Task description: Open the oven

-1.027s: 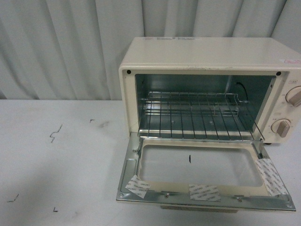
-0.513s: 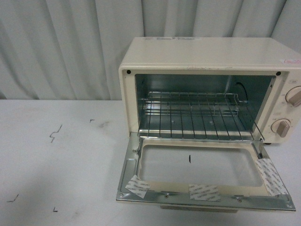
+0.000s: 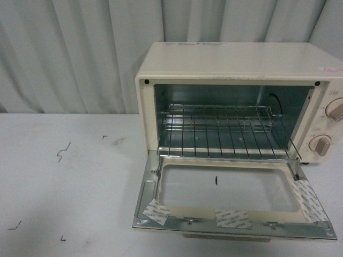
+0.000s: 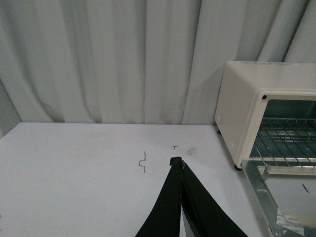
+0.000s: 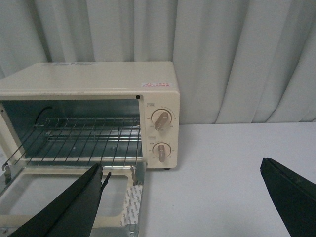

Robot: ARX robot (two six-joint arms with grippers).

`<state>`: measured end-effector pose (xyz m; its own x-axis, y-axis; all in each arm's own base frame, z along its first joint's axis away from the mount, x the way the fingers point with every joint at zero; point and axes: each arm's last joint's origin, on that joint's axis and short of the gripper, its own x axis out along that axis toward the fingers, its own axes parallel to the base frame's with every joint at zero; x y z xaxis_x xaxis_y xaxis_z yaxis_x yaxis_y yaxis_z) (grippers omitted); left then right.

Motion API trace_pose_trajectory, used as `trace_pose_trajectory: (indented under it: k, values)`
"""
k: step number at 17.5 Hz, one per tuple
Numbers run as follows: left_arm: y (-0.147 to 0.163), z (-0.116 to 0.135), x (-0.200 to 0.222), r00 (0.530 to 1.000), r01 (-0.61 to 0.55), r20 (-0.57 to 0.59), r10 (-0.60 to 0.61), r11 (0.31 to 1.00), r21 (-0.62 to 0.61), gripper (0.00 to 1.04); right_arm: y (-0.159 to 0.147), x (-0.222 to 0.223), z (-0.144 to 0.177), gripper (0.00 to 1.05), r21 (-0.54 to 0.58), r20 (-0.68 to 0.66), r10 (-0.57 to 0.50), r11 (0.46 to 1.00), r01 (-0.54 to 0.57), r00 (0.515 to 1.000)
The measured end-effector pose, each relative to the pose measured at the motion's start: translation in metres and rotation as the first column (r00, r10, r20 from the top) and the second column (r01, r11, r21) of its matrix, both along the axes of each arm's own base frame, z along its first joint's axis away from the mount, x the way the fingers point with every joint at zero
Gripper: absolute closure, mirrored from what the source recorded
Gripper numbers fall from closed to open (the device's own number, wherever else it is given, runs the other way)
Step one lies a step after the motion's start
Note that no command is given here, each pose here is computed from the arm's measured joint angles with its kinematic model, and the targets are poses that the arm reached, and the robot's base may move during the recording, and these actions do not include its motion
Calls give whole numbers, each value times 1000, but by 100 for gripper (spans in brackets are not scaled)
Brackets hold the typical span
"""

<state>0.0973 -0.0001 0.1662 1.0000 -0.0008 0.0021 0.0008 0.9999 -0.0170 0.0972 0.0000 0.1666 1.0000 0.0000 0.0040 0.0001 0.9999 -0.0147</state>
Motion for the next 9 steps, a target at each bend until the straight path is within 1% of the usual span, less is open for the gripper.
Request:
trace_pose_trajectory:
  k: [1,3,4,7,9]
  values:
    - [0,0,0,1000,0,0,0,1000,0,103,0,0,0,6,0,0,0,1000,0,1000]
    - [0,0,0,1000,0,0,0,1000,0,86,0,0,0,6,0,0,0,1000,0,1000]
    - [0,0,0,1000,0,0,0,1000,0,75,0,0,0,6,0,0,0,1000,0,1000]
    - [0,0,0,1000,0,0,0,1000,0,48,0,0,0,6,0,0,0,1000,0,1000]
    - [0,0,0,1000,0,0,0,1000,0,32,0,0,0,6,0,0,0,1000,0,1000]
